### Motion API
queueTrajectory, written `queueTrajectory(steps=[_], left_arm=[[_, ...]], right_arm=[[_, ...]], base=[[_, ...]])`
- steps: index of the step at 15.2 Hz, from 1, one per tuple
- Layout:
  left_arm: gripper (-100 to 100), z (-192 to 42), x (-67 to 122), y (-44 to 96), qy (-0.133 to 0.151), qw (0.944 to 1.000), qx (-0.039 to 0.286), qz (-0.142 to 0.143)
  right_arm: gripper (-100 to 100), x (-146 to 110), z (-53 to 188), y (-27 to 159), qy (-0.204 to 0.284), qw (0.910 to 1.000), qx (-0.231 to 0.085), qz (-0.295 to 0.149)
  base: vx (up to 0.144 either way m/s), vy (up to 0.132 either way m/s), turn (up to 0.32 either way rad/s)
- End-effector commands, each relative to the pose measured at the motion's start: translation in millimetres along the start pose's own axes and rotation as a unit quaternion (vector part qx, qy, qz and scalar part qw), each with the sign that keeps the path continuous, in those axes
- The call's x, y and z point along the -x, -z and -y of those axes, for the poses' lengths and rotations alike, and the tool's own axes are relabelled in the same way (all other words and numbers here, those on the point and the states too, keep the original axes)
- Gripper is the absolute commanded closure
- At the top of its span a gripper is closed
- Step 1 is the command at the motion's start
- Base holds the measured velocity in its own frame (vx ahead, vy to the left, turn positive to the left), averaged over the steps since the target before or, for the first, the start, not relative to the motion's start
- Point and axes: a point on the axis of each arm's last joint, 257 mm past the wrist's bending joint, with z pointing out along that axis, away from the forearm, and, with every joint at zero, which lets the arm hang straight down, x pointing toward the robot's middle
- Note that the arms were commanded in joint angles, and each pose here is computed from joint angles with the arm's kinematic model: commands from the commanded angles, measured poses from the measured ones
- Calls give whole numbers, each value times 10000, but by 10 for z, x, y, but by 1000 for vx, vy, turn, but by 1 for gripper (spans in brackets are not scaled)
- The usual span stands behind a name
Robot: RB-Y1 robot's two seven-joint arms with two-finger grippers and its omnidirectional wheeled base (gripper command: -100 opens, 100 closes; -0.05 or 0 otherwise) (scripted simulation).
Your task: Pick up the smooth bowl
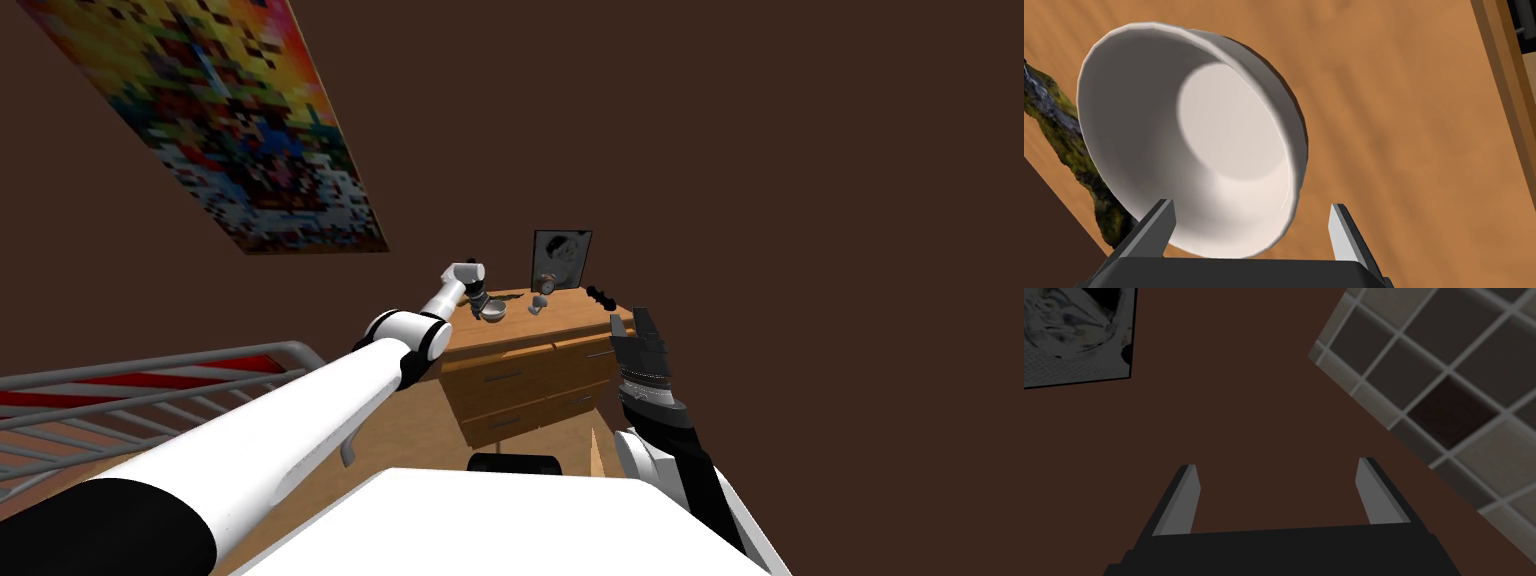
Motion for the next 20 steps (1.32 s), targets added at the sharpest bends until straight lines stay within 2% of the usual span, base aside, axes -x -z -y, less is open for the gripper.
queueTrajectory(steps=[1, 4, 6, 8, 9, 10, 11, 12, 14, 15, 16, 20], left_arm=[[-100, -107, -82, 40, -23, 9995, 311, -103], [-100, -196, -138, 67, -37, 9984, 541, -171], [-100, -304, -213, 106, -57, 9962, 825, -260], [-100, -304, -213, 106, -57, 9962, 825, -260], [-100, -355, -244, 122, -64, 9950, 952, -298], [-100, -316, -215, 113, -56, 9959, 858, -269], [-100, -361, -220, -22, -42, 9958, 874, -269], [-100, -361, -220, -22, -42, 9958, 874, -269], [-100, -389, -222, -112, -32, 9958, 871, -265], [-100, -379, -217, -54, -37, 9957, 886, -269], [100, -377, -218, -66, -36, 9958, 876, -267], [100, -374, -211, -63, -16, 9959, 869, -266]], right_arm=[[0, 0, 0, 0, 0, 10000, 0, 0], [0, 0, 0, 0, 0, 10000, 0, 0], [0, 0, 0, 0, 0, 10000, 0, 0], [0, 0, 0, 0, 0, 10000, 0, 0], [0, 0, 0, 0, 0, 10000, 0, 0], [0, 0, 0, 0, 0, 10000, 0, 0], [0, 0, 0, 0, 0, 10000, 0, 0], [0, 0, 0, 0, 0, 10000, 0, 0], [0, 0, 0, 0, 0, 10000, 0, 0], [0, 0, 0, 0, 0, 10000, 0, 0], [0, 0, 0, 0, 0, 10000, 0, 0], [0, 0, 0, 0, 0, 10000, 0, 0]], base=[[28, -1, -19], [24, 0, -16], [23, 3, -16], [17, 4, -6], [12, 2, -3], [8, 2, -4], [6, 2, -24], [5, 3, -25], [3, 3, -15], [0, 0, 0], [0, 0, 0], [0, 0, 5]])
